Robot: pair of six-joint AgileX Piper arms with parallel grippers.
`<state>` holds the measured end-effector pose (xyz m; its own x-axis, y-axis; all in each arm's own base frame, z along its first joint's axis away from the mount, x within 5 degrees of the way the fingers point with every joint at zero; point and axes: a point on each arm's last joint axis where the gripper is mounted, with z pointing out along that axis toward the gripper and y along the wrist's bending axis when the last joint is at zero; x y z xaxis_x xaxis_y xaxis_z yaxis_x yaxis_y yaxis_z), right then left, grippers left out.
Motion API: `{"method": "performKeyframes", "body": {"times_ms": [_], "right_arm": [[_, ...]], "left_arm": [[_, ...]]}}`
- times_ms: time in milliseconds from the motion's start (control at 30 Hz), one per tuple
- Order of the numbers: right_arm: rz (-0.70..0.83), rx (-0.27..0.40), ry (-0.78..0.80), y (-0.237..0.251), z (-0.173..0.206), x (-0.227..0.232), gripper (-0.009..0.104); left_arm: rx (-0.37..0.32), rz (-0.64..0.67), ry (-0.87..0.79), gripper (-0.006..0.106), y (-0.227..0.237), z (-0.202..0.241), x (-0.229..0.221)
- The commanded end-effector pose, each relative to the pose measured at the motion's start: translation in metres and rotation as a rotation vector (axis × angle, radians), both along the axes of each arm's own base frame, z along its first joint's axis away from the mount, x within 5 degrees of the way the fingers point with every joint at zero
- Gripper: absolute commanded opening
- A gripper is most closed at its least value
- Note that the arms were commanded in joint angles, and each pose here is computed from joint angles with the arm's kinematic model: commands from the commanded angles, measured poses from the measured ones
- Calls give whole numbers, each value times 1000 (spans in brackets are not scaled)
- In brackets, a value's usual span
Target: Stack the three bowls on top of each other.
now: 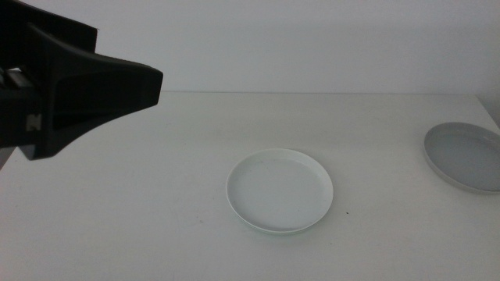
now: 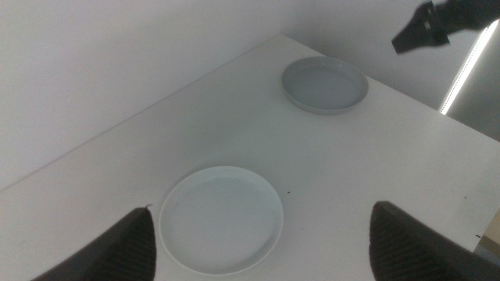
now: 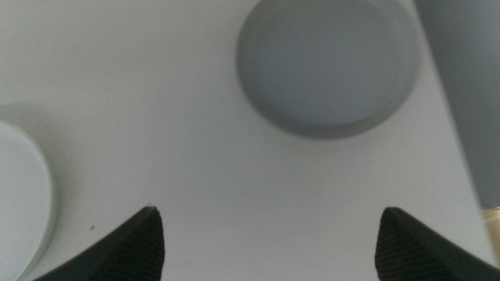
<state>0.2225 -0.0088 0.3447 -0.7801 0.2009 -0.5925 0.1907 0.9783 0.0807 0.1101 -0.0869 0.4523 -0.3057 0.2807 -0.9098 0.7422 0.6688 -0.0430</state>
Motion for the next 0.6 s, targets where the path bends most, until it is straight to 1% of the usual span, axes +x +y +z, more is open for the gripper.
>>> {"method": "performKeyframes", "body": {"times_ms": [0, 133, 300, 467, 567], "right_arm": [[-40, -38, 22, -10, 12, 12, 91], [-79, -60, 59, -31, 24, 35, 91], [-139, -56, 70, -67, 27, 67, 91], [-180, -65, 105, -98, 12, 96, 91], [-188, -47, 166, -115, -4, 115, 91]], "left_arm": [[-12, 6, -10, 94, 0, 1, -1], [-12, 6, -10, 94, 0, 1, -1], [-12, 6, -10, 94, 0, 1, -1], [-12, 6, -10, 94, 0, 1, -1], [-12, 6, -10, 94, 0, 1, -1]]}}
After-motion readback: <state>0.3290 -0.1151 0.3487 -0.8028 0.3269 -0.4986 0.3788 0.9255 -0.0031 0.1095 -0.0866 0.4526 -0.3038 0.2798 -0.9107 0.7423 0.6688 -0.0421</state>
